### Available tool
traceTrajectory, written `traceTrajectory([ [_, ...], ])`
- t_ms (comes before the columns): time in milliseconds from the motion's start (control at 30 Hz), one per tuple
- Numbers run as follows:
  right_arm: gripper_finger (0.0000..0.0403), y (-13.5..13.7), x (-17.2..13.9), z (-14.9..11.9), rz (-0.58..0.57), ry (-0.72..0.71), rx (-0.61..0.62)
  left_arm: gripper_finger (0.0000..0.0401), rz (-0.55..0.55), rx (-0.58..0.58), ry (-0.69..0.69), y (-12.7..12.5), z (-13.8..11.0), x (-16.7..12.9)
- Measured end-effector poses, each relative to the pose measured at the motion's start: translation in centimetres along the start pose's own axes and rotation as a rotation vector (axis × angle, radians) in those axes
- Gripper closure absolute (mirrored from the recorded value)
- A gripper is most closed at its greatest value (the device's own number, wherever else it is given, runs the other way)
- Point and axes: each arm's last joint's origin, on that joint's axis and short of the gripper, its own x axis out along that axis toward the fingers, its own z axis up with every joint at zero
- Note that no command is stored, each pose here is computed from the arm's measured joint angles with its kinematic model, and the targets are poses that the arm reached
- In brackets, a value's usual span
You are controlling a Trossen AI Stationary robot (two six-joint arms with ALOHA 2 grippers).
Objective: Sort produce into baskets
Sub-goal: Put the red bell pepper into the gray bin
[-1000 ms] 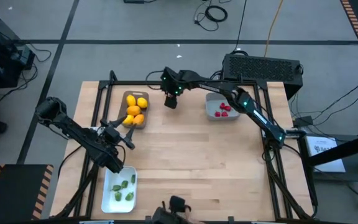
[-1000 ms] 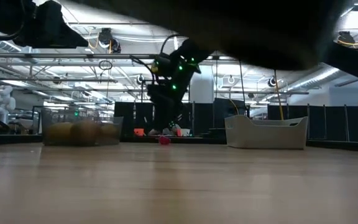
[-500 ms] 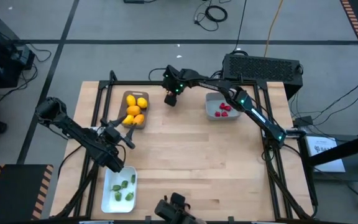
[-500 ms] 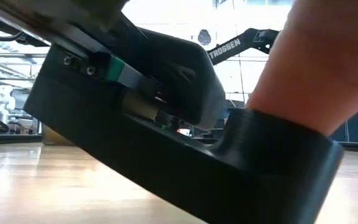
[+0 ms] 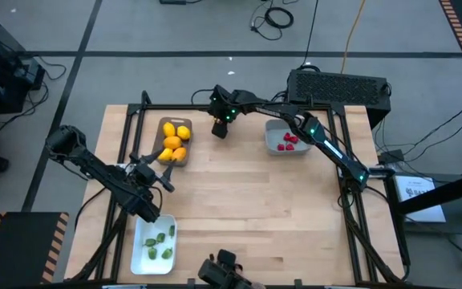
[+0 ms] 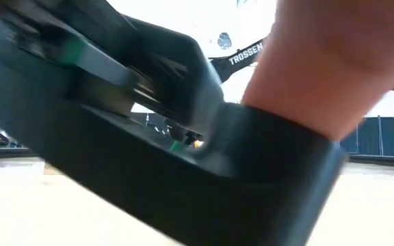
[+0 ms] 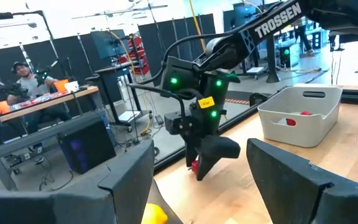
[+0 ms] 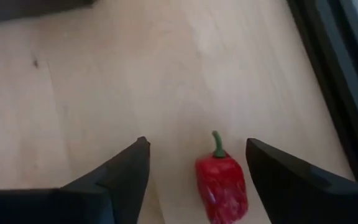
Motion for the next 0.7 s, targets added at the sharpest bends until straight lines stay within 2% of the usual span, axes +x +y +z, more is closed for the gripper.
traceTrajectory([
  [133, 0.0184, 0.6, 0.1, 0.1, 0.010, -0.001, -0.041, 0.0139, 0.000, 0.000, 0.000, 0.0, 0.0, 0.0],
  [500, 0.0338, 2.1, 0.3, 0.1, 0.032, 0.022, -0.110, 0.0139, 0.000, 0.000, 0.000, 0.0, 0.0, 0.0],
  [700, 0.0369, 3.4, 0.3, 0.3, -0.048, 0.043, -0.214, 0.0139, 0.000, 0.000, 0.001, 0.0, 0.0, 0.0],
])
